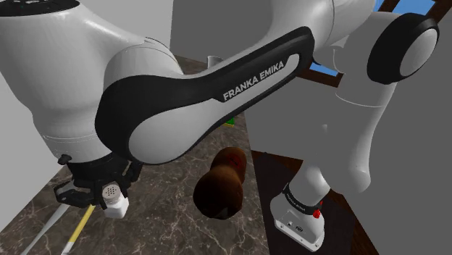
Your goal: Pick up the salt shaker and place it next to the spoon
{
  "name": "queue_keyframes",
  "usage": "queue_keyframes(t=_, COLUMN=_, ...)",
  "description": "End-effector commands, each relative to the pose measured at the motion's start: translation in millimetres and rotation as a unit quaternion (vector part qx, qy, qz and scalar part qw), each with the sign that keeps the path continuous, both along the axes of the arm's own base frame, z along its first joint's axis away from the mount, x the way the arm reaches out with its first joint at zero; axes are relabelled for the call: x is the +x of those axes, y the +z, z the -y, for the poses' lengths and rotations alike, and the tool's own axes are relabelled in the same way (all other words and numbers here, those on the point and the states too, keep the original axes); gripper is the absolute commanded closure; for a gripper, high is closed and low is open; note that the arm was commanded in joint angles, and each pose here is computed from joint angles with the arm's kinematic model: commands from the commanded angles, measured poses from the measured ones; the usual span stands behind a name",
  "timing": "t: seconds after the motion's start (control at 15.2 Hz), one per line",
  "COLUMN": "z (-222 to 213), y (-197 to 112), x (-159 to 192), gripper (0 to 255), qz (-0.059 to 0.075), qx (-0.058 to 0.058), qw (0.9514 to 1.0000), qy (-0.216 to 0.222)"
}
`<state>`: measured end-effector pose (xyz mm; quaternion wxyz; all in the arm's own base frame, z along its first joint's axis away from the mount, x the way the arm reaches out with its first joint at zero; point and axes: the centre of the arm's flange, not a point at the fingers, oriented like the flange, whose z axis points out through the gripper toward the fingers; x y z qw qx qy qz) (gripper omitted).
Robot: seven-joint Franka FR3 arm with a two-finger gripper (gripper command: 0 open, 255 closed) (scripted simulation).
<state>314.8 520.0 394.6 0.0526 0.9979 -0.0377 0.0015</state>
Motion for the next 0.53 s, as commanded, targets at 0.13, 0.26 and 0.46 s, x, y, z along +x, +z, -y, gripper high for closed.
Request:
queue_keyframes(t=0.13, z=-0.2, y=-19.2, x=-0.2, gripper=255, qz=0.000, qx=0.000, qw=1.0000, qy=0.000)
queue_keyframes(t=0.26, z=-0.2, y=-19.2, x=-0.2, gripper=255, qz=0.000, qx=0.000, qw=1.0000, qy=0.000)
queue_keyframes(t=0.46, z=-0.2, y=-19.2, x=-0.2, gripper=255, qz=0.000, qx=0.000, qw=1.0000, qy=0.000)
